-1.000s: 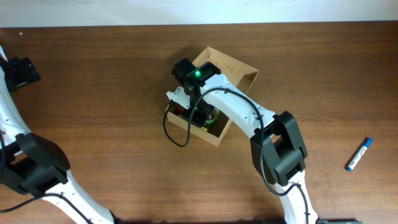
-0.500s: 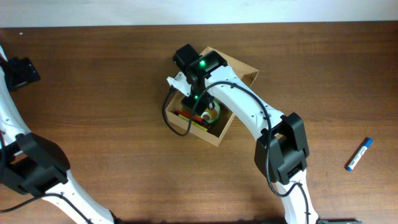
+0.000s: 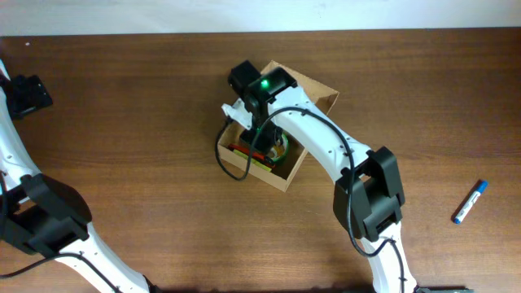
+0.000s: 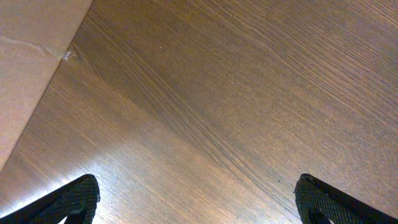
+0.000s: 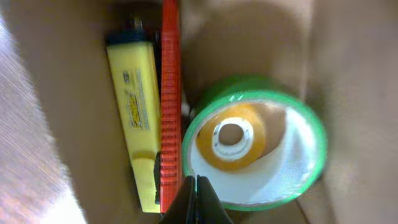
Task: Pack container
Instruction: 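Open the right gripper and withdraw it from the box, then move the right gripper to the blue marker and grasp it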
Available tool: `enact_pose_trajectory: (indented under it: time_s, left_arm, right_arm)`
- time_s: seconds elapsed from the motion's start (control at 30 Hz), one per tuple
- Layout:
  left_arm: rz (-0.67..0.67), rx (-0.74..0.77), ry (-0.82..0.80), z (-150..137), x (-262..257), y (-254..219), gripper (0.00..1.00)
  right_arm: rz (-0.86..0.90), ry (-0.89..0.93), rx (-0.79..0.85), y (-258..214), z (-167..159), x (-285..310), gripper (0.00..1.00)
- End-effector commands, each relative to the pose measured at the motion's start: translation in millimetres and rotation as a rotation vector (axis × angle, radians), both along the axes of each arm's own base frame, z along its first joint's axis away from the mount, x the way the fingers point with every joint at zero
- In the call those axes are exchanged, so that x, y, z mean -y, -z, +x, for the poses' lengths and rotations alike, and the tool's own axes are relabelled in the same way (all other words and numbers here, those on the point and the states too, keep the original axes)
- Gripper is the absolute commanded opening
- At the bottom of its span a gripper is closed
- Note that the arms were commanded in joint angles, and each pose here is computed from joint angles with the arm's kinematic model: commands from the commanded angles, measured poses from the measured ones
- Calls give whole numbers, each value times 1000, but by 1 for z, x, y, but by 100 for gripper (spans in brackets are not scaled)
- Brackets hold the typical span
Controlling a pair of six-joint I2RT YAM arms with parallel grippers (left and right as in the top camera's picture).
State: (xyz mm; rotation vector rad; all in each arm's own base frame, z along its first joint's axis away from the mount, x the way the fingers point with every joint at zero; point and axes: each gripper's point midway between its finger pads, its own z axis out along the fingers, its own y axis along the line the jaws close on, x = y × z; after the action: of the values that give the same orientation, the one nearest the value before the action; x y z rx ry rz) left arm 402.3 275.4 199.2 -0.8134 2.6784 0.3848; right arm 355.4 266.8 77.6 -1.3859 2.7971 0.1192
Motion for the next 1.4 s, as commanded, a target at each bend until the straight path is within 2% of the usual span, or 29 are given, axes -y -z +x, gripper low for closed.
enact_pose_trajectory:
  time_s: [0.0,0.27,0.4,0.67,0.73,0.83,0.93,1.07,1.17,1.27,1.37]
  left_arm:
    - [6,8,10,-2,1,-6,100]
    - [6,8,10,-2,1,-6,100]
    - [6,9,10,-2,1,-6,100]
    - [6,9,10,-2,1,-6,100]
    - [6,9,10,-2,1,-6,100]
    - [6,9,10,-2,1,-6,100]
    - [6,9,10,-2,1,-6,100]
    - [7,9,10,-2,1,-6,100]
    - [7,9,10,-2,1,-6,100]
    - [6,9,10,-2,1,-6,100]
    - [6,9,10,-2,1,-6,100]
  right_arm:
    - [-7,30,-21,0,-8,3,4]
    - [-41,-21,-109,7,-42,-4,4]
    - [-51,-75,-97,6,-54,-18,4]
    - [-25,47,-54,-7,-15,17,4]
    - [2,53,-45,-16,-14,16,4]
    - [7,54,19,-37,-9,19,4]
    - [-19,77,160,-82,-1,40,4]
    - [49,315,324,-165,5,113,4]
    - [66,518,395,-200,-12,187,4]
    - [22,733,367,-184,-53,254,4]
    - [-12,992,280,-119,-81,297,4]
